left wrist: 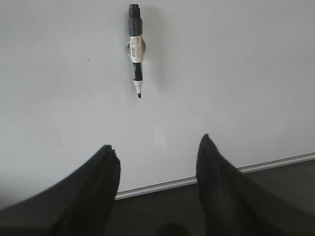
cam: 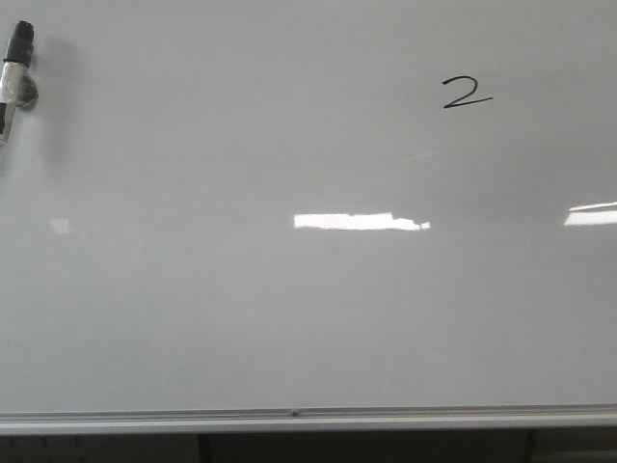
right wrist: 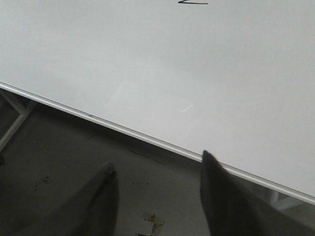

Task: Write number 2 on whiteboard

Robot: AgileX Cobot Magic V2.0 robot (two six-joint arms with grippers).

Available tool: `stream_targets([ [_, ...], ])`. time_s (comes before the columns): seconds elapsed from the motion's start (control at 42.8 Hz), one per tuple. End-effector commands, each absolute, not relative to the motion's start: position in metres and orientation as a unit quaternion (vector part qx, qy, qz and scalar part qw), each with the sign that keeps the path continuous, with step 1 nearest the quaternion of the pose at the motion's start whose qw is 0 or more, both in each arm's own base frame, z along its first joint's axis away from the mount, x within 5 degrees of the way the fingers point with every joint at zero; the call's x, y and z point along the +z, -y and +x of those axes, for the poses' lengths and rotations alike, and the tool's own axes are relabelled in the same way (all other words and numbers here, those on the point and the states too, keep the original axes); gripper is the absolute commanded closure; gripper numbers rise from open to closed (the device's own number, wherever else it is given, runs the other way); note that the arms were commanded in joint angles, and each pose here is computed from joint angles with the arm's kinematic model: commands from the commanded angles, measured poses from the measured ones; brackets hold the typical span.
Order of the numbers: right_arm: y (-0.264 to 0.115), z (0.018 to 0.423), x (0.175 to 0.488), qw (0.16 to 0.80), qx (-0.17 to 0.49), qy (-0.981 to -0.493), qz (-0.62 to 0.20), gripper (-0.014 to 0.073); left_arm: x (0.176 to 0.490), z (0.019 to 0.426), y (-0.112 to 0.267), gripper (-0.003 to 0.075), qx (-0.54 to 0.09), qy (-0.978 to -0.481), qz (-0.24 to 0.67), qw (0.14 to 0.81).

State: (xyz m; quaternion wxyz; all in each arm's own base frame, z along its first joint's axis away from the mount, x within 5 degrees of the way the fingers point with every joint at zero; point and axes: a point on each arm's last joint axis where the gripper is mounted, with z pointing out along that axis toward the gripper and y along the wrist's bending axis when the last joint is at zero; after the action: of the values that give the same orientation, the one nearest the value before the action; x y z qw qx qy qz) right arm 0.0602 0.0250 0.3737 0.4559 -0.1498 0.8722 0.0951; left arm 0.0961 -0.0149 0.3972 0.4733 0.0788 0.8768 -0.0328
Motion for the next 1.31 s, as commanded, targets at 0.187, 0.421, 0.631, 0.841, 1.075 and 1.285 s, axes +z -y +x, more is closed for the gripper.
stream_targets([
  [0.187, -0.024, 0.063, 0.388, 0.501, 0.094, -0.849, -0.142, 0.0549, 0.411, 0.097, 0.016, 0.0626, -0.038, -0.855, 0.078, 0.512],
  [0.421, -0.024, 0.063, 0.388, 0.501, 0.094, -0.849, -0.142, 0.0613, 0.411, 0.097, 0.016, 0.0741, -0.038, -0.855, 0.078, 0.512],
  [0.631, -0.024, 0.063, 0.388, 0.501, 0.094, -0.849, -0.142, 0.0613, 0.411, 0.097, 0.016, 0.0741, -0.038, -0.855, 0.078, 0.512],
  [0.841, -0.025, 0.065, 0.393, 0.525, 0.096, -0.834, -0.138, 0.0613, 0.411, 0.097, 0.016, 0.0741, -0.038, -0.855, 0.078, 0.512],
  [1.075, -0.025, 0.068, 0.399, 0.556, 0.099, -0.815, -0.132, 0.0613, 0.411, 0.097, 0.016, 0.0741, -0.038, -0.855, 0.078, 0.512],
  [1.285, -0.025, 0.068, 0.398, 0.554, 0.098, -0.816, -0.133, 0.0613, 0.411, 0.097, 0.016, 0.0741, -0.038, -0.855, 0.078, 0.512],
])
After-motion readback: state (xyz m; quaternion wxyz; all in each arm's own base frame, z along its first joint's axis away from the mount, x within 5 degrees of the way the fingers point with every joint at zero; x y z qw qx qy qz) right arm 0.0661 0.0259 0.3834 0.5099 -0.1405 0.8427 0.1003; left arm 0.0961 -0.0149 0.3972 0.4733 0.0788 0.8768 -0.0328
